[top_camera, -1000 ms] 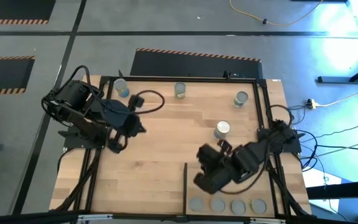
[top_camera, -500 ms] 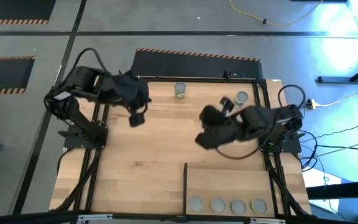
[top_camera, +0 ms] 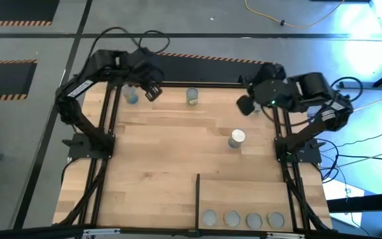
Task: Pick and place cans onto a shelf
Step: Put the left canned cherries on the shelf
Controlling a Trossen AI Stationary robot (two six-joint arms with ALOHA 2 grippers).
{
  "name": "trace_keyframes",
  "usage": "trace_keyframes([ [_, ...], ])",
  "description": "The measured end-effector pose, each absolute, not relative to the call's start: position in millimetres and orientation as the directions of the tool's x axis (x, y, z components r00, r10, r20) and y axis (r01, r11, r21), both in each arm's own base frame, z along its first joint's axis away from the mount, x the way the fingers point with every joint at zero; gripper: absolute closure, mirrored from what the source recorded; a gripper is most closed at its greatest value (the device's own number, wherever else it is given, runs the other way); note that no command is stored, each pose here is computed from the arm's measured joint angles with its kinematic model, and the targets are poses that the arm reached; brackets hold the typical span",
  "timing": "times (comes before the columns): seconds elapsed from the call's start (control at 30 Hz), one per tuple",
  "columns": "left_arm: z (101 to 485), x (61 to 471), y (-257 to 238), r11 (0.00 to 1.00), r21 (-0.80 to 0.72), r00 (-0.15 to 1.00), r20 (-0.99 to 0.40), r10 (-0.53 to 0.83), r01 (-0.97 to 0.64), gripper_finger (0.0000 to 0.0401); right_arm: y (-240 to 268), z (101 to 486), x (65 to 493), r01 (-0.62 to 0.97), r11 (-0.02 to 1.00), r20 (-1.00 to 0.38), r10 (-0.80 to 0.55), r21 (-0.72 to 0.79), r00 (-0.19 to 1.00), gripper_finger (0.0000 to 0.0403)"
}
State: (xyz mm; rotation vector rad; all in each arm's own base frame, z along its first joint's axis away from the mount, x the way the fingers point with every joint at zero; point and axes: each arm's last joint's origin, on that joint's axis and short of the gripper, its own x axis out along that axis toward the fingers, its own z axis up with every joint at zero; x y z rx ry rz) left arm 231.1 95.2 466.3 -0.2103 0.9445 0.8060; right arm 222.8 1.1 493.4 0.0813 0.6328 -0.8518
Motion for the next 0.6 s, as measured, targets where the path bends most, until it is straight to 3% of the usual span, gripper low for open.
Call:
trace_keyframes([
  [0.33,385,201,178,0.450,0.209,-0.035,-0.931,0.364,-0.868,0.0395,-17,474,210,0.768,0.597,-0.580,-0.719,-0.232,0.384,0.0350],
  [0.47,352,188,199,0.360,0.221,-0.113,-0.948,0.299,-0.906,0.0395,-20,473,209,0.777,0.569,-0.558,-0.750,-0.271,0.354,0.0350],
  [0.6,323,182,210,0.356,0.213,-0.129,-0.961,0.244,-0.910,0.0395,-21,476,207,0.765,0.580,-0.555,-0.748,-0.281,0.363,0.0350],
])
